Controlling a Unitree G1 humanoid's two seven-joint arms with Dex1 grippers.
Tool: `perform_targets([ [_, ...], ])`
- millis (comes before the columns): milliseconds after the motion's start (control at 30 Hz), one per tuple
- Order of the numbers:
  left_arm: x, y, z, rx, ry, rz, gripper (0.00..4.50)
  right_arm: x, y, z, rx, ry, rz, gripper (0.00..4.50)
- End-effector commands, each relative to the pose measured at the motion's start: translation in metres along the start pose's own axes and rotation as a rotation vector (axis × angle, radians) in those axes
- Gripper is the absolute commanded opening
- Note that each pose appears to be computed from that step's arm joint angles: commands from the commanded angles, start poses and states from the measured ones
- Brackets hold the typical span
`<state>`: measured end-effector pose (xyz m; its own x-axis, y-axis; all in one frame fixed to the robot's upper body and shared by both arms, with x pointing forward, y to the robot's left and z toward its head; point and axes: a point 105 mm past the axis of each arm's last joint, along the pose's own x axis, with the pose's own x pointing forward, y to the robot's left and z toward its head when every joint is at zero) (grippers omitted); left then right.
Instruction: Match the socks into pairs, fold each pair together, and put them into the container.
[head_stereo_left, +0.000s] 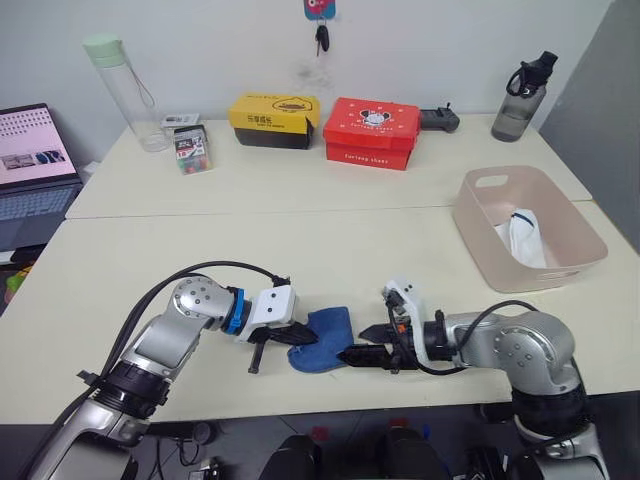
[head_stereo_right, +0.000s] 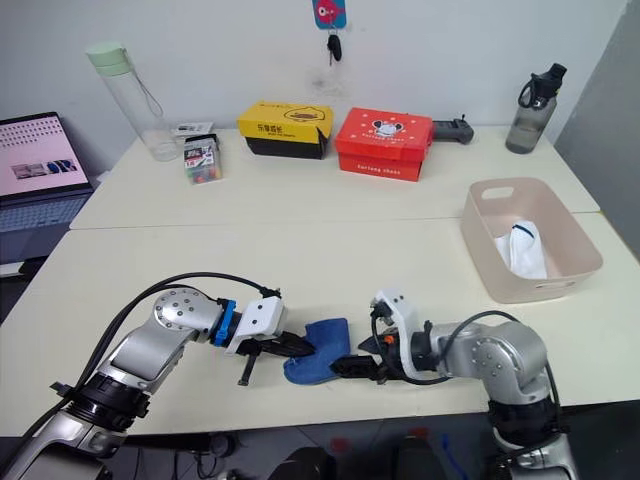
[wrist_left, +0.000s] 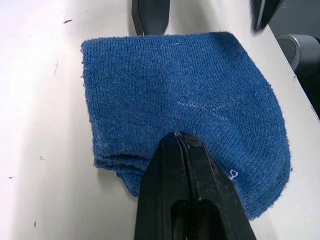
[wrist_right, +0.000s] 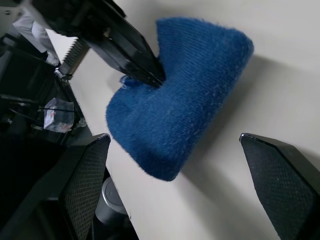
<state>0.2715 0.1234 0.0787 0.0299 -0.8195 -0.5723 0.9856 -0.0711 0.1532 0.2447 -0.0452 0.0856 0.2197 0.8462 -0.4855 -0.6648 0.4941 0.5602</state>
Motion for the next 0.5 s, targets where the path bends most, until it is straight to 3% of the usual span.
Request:
perform_targets([
  [33, 0.002, -0.002, -0.012, -0.028, 0.04, 0.005, 0.0, 0.008, 0.004, 0.011, 0.063, -0.046, 0.037, 4.48],
  [133, 0.002, -0.001, -0.012, -0.028, 0.038, 0.011, 0.0, 0.015, 0.006, 0.017, 0.095, -0.07, 0.051, 4.48],
  [200, 0.002, -0.001, -0.011, -0.027, 0.036, 0.016, 0.0, 0.018, 0.005, 0.018, 0.099, -0.071, 0.051, 4.11],
  [300, 0.004, 0.001, -0.009, -0.024, 0.017, 0.033, 0.0, 0.02, 0.004, 0.02, 0.098, -0.077, 0.046, 3.33],
  [500, 0.006, 0.003, -0.008, -0.021, -0.004, 0.043, 0.0, 0.021, 0.003, 0.021, 0.105, -0.096, 0.039, 1.3],
])
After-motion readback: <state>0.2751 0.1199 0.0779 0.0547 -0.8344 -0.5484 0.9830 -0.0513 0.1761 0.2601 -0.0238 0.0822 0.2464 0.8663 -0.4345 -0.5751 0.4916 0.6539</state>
